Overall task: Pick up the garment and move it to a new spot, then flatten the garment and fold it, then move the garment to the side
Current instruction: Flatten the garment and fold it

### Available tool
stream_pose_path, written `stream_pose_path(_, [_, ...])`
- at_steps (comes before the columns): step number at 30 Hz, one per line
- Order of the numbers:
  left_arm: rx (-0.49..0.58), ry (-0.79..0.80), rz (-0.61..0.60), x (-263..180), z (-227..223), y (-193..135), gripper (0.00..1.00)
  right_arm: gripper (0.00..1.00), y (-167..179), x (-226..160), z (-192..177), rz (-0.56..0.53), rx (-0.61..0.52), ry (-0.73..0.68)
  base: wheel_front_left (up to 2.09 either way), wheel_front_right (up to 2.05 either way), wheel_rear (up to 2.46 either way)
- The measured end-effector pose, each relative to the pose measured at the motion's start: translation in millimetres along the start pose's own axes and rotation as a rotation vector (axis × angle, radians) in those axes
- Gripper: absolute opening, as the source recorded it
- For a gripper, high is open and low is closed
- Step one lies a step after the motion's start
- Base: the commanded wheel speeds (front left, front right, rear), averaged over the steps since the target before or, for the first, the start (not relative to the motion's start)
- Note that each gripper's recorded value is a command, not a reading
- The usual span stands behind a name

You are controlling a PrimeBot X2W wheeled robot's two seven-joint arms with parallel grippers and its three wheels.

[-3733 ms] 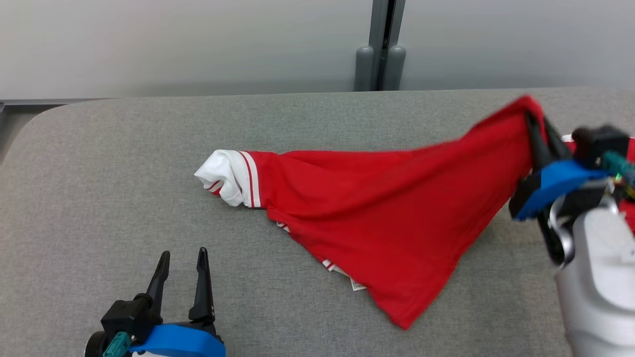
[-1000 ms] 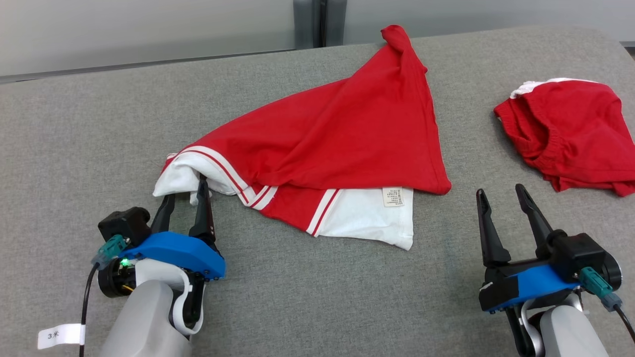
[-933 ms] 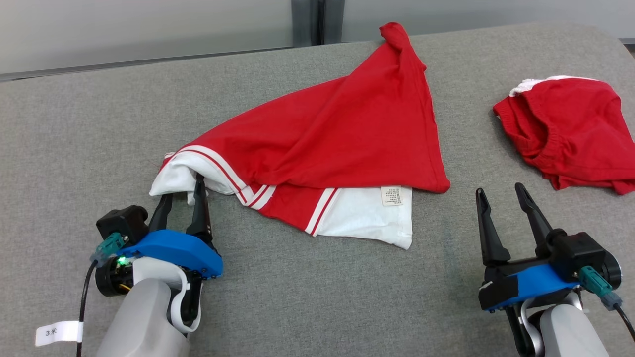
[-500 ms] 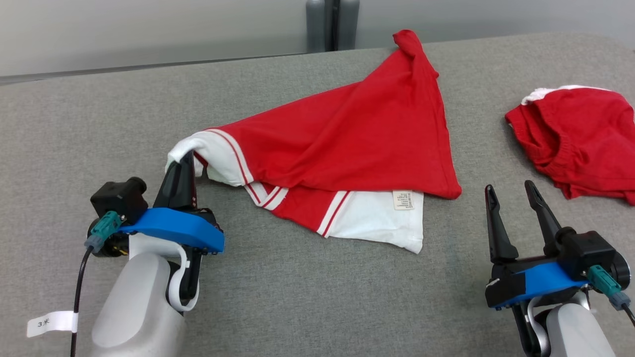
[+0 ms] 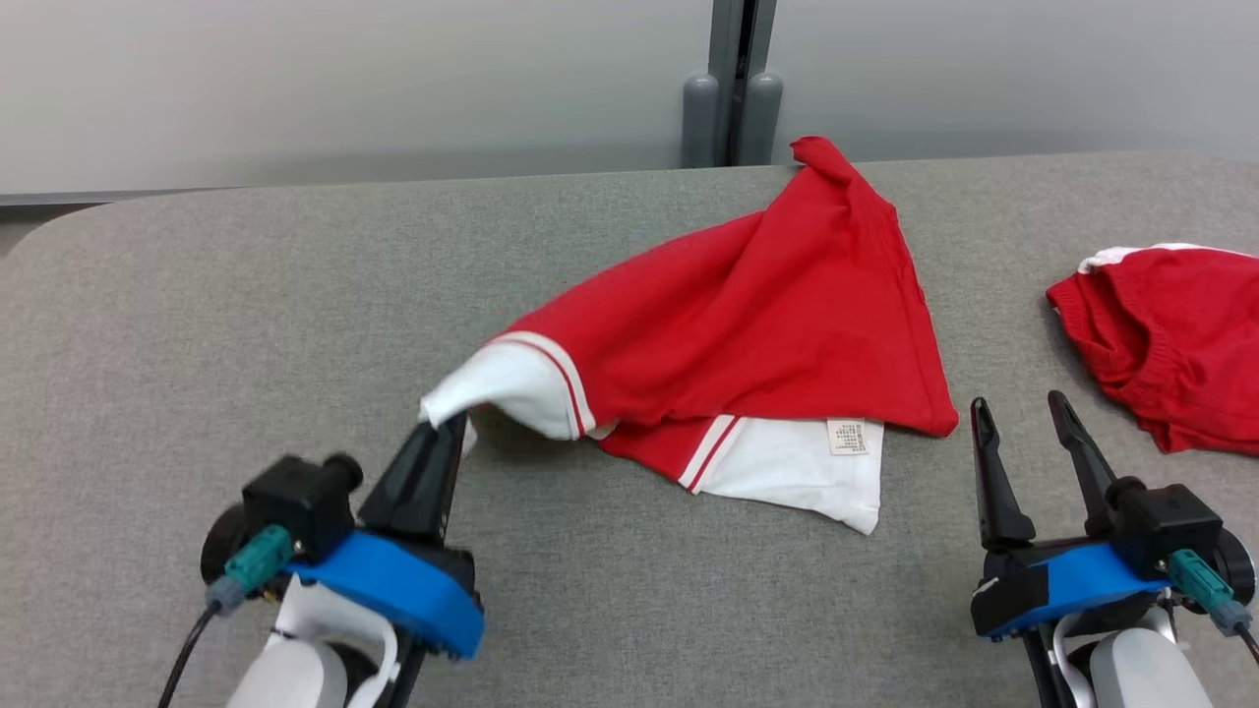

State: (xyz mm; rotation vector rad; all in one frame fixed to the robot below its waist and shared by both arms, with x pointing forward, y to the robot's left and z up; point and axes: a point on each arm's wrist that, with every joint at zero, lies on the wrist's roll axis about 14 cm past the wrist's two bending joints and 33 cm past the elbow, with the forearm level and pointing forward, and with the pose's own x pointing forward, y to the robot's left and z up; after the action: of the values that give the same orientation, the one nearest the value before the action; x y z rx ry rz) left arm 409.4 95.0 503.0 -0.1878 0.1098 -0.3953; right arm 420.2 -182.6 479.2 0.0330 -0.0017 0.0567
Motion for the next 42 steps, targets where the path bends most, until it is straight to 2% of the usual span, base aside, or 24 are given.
stream_pose_path(5, [-0.046,0.194,0.042,-40,-50,1,0.0,1.0,1,-2,-3,0.003,0.002,0.009,0.0,0.0,0.0])
stream_pose_path(8, [-0.114,0.305,0.053,-60,-81,-7,0.0,1.0,3,-2,-4,0.007,0.002,0.012,0.0,0.0,0.0])
stream_pose_path(13, [-0.134,0.475,0.053,-89,-121,-9,0.0,1.0,5,-3,-7,0.013,0.004,0.022,0.0,0.0,0.0])
stream_pose_path(14, [-0.128,0.482,0.055,-91,-122,-7,0.32,1.0,5,-3,-7,0.013,0.004,0.022,0.0,0.0,0.0])
stream_pose_path(15, [-0.118,0.485,0.057,-93,-122,-4,0.75,1.0,5,-3,-7,0.014,0.003,0.022,0.0,0.0,0.0])
stream_pose_path(16, [-0.112,0.487,0.055,-94,-121,-3,1.0,1.0,5,-3,-7,0.014,0.003,0.02,0.0,0.0,0.0])
stream_pose_path(21, [-0.175,0.449,0.0,-91,-107,-16,1.0,1.0,5,-6,-5,0.014,0.003,0.017,0.0,0.0,0.0])
stream_pose_path(25, [-0.217,0.357,-0.02,-82,-77,-16,1.0,1.0,5,-7,-4,0.011,0.002,0.014,0.0,0.0,0.0])
stream_pose_path(28, [-0.195,0.287,0.007,-71,-52,1,1.0,1.0,3,-8,-5,0.006,0.002,0.018,0.0,0.0,0.0])
stream_pose_path(31, [-0.116,0.252,0.069,-55,-37,26,1.0,1.0,-2,-9,-8,-0.007,0.0,0.025,0.0,0.0,0.0])
stream_pose_path(34, [-0.081,0.284,0.096,-37,-46,37,1.0,1.0,-7,-8,-12,-0.019,-0.002,0.036,0.0,0.0,0.0])
stream_pose_path(36, [-0.021,0.344,0.08,-25,-63,37,1.0,1.0,-10,-8,-16,-0.027,-0.003,0.047,0.0,0.0,0.0])
stream_pose_path(39, [-0.014,0.419,0.061,-7,-88,33,1.0,1.0,-15,-6,-20,-0.04,-0.007,0.059,0.0,0.0,0.0])
stream_pose_path(42, [0.048,0.503,0.074,1,-111,41,1.0,1.0,-20,-4,-22,-0.051,-0.016,0.064,0.0,0.0,0.0])
